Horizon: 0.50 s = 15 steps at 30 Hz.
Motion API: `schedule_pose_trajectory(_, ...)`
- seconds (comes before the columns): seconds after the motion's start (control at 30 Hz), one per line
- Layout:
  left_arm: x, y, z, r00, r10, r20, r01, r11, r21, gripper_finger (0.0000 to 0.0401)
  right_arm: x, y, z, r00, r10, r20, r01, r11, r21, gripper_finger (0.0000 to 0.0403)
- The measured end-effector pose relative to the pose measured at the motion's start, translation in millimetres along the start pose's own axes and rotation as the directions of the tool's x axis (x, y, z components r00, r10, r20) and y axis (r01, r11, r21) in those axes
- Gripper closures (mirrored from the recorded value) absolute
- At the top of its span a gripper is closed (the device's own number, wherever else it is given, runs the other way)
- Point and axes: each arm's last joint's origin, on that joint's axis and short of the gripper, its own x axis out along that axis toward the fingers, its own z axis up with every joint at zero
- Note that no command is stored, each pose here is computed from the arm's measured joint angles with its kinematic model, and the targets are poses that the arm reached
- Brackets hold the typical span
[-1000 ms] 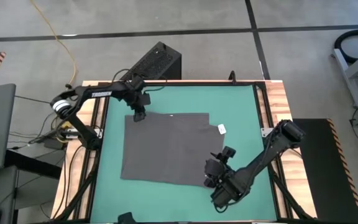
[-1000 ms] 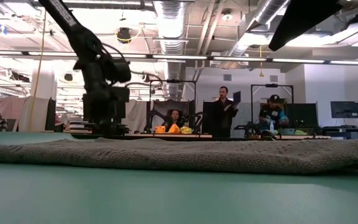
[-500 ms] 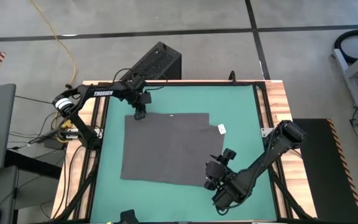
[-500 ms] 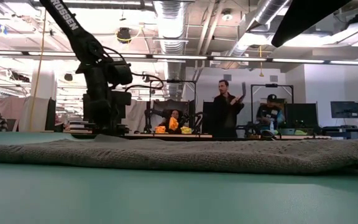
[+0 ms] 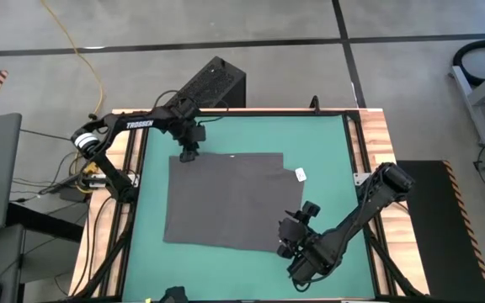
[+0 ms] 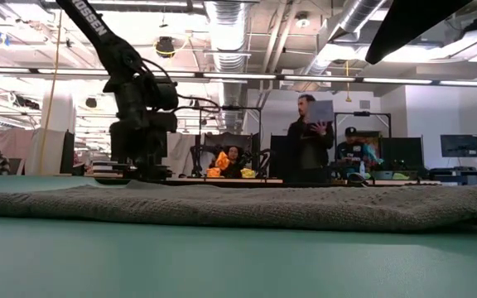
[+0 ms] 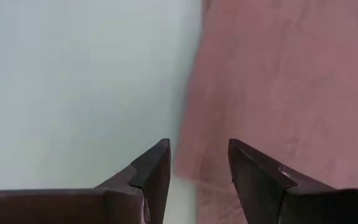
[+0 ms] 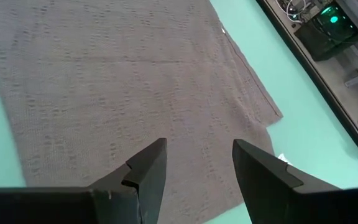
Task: Roll towel
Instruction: Roll the gray towel
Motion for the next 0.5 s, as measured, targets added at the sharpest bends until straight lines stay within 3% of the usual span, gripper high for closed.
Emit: schedule_pose_trajectory(0.5, 6.9, -6.3, -3.1, 1.0, 0.002, -0.022, -0.002, 1.0, 0.014, 0.0279, 0.0, 1.3, 0.5, 1.0, 0.01, 0.003, -0.01, 1.0, 0.008, 0.0196)
